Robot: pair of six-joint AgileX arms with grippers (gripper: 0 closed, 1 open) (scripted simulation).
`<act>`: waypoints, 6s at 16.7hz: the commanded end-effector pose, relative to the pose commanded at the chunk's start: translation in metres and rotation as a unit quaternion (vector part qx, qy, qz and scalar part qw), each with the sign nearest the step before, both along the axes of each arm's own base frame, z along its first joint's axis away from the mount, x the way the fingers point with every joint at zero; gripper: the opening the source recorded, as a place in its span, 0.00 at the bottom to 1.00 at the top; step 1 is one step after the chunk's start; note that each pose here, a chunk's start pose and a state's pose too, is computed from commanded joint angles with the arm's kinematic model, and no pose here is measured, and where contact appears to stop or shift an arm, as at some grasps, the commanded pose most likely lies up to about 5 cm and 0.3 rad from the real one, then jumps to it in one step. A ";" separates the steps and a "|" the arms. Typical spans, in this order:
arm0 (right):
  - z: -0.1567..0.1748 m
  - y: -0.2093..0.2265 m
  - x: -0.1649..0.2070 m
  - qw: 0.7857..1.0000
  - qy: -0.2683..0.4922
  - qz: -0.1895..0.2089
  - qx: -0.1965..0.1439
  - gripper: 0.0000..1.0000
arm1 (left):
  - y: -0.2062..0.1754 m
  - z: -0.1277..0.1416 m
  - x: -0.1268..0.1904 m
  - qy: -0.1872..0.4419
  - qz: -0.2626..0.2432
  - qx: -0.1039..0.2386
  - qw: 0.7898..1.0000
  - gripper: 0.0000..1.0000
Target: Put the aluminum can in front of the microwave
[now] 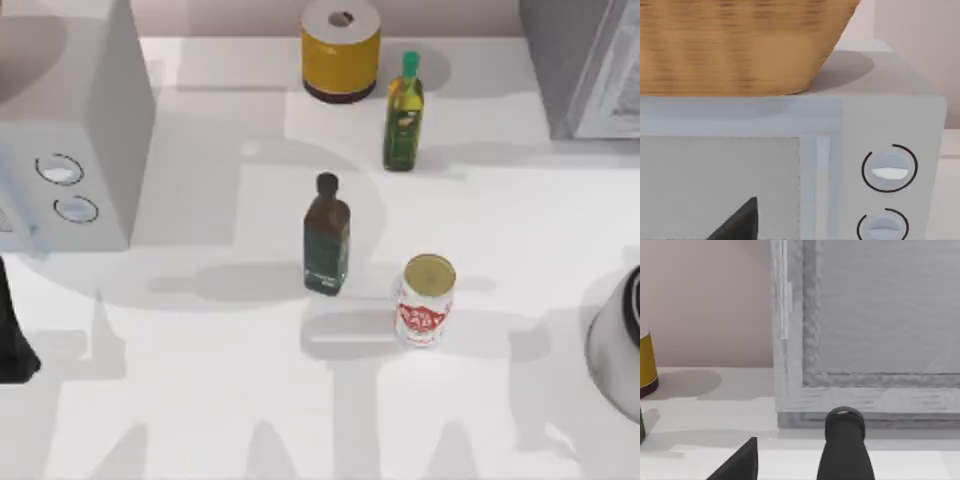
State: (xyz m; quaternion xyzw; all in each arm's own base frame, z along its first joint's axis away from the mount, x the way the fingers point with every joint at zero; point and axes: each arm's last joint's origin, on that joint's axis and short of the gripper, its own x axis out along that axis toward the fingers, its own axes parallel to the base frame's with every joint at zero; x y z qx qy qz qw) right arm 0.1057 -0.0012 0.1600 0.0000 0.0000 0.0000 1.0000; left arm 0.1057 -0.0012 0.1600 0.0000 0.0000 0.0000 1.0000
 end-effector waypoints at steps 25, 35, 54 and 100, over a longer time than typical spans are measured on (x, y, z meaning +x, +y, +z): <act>0.000 0.000 0.000 1.000 0.000 0.000 0.000 1.00 | -0.209 0.185 0.188 0.483 -0.261 0.118 0.827 1.00; 0.000 0.000 0.000 1.000 0.000 0.000 0.000 1.00 | -0.361 0.073 0.205 0.634 -0.284 0.266 0.668 1.00; 0.000 0.000 0.000 1.000 0.000 0.000 0.000 1.00 | -0.371 0.001 0.205 0.650 -0.278 0.278 0.650 1.00; 0.000 0.000 0.000 1.000 0.000 0.000 0.000 1.00 | -0.367 0.037 0.206 0.650 -0.278 0.279 0.650 0.00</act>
